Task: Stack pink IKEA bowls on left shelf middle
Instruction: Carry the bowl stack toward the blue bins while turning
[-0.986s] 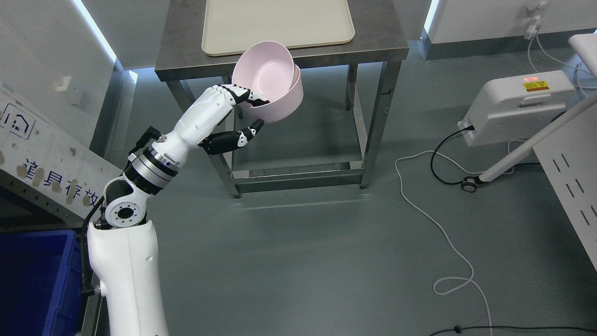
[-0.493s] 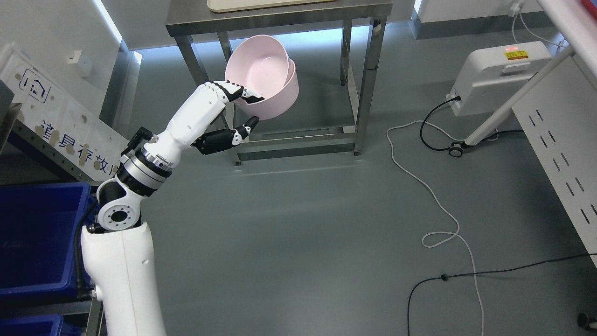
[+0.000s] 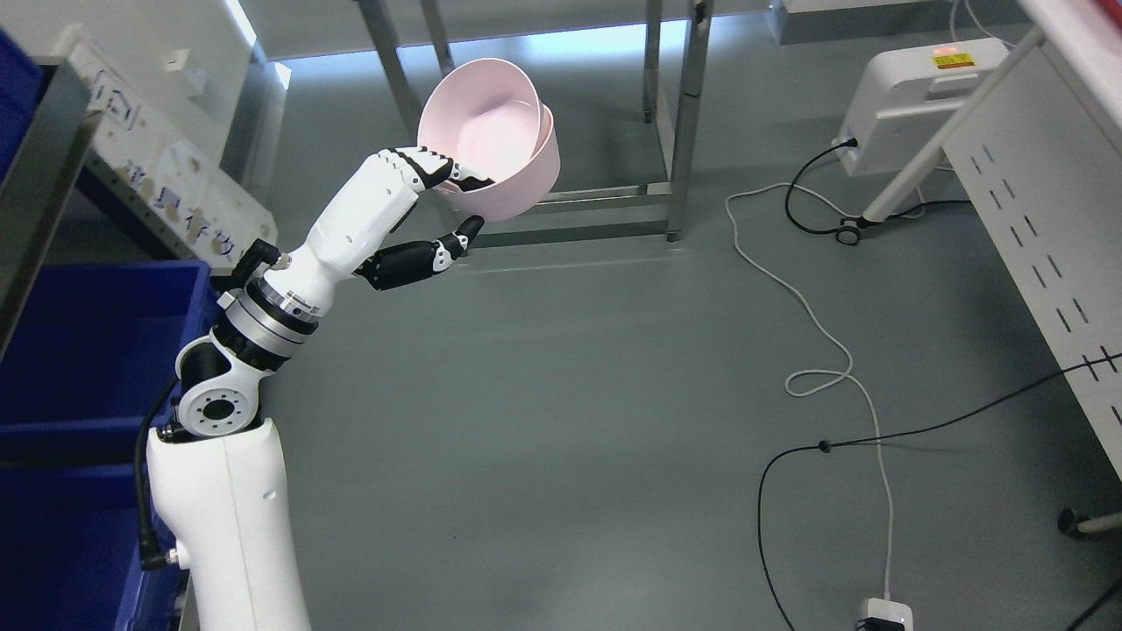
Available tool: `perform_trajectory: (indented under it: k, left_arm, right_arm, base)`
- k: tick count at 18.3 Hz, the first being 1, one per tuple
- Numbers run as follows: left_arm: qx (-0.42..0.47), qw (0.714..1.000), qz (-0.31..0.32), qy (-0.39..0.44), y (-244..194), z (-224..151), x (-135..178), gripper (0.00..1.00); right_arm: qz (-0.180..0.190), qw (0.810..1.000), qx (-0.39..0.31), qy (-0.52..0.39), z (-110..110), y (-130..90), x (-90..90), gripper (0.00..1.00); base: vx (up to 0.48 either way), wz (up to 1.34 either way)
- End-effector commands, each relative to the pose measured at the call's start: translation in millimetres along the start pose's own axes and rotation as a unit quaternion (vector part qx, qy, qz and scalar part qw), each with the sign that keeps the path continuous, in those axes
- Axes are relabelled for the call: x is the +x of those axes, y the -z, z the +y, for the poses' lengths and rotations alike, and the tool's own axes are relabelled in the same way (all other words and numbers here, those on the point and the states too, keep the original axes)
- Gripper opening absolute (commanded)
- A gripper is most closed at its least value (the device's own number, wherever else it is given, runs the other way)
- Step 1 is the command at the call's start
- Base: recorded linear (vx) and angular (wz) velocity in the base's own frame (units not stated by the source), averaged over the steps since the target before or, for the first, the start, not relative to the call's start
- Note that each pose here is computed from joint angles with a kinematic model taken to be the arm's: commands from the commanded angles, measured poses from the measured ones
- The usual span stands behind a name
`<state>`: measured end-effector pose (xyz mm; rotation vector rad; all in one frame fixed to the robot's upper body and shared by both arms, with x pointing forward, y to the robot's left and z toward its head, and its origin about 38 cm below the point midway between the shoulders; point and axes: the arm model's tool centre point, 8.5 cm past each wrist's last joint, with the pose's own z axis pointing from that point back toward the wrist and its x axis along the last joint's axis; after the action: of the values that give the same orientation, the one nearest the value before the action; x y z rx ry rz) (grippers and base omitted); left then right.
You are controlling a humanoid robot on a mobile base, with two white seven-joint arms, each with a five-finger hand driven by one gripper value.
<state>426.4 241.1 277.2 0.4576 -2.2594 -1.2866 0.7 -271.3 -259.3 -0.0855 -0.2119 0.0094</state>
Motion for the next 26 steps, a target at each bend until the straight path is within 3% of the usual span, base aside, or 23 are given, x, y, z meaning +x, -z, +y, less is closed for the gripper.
perform_trajectory:
  k: [1,8,10,11,13,26]
  left_arm:
    - [-0.002,1.000,-0.021,0.018,6.8,8.9,10.5,0.04]
    - [0.002,0.993,-0.097,0.065,53.9,37.2,43.6,0.04]
    - [0.005,0.986,-0.138,0.094,79.0,55.2,64.0,0.04]
    - [0.000,0.974,-0.191,0.124,109.6,70.4,91.7,0.04]
    - [-0.007,0.966,-0.219,0.138,125.5,74.5,107.5,0.04]
    - [-0.027,0.962,-0.218,0.162,142.4,77.6,111.8,0.04]
  right_arm:
    - [-0.006,1.000,-0.010,0.001,-11.6,1.1,5.1,1.00]
    - [-0.006,1.000,-0.010,0.001,-11.6,1.1,5.1,1.00]
    - [-0.006,1.000,-0.010,0.001,-11.6,1.1,5.1,1.00]
    - [-0.006,1.000,-0.010,0.001,-11.6,1.1,5.1,1.00]
    - [-0.006,1.000,-0.010,0.001,-11.6,1.1,5.1,1.00]
    - [-0.006,1.000,-0.010,0.001,-11.6,1.1,5.1,1.00]
  base:
    - [-0.237,0.44]
    - [-0.216,0.78]
    - [-0.189,0.99]
    - [-0.174,0.94]
    - [-0.181,1.02]
    - [-0.025,0.99]
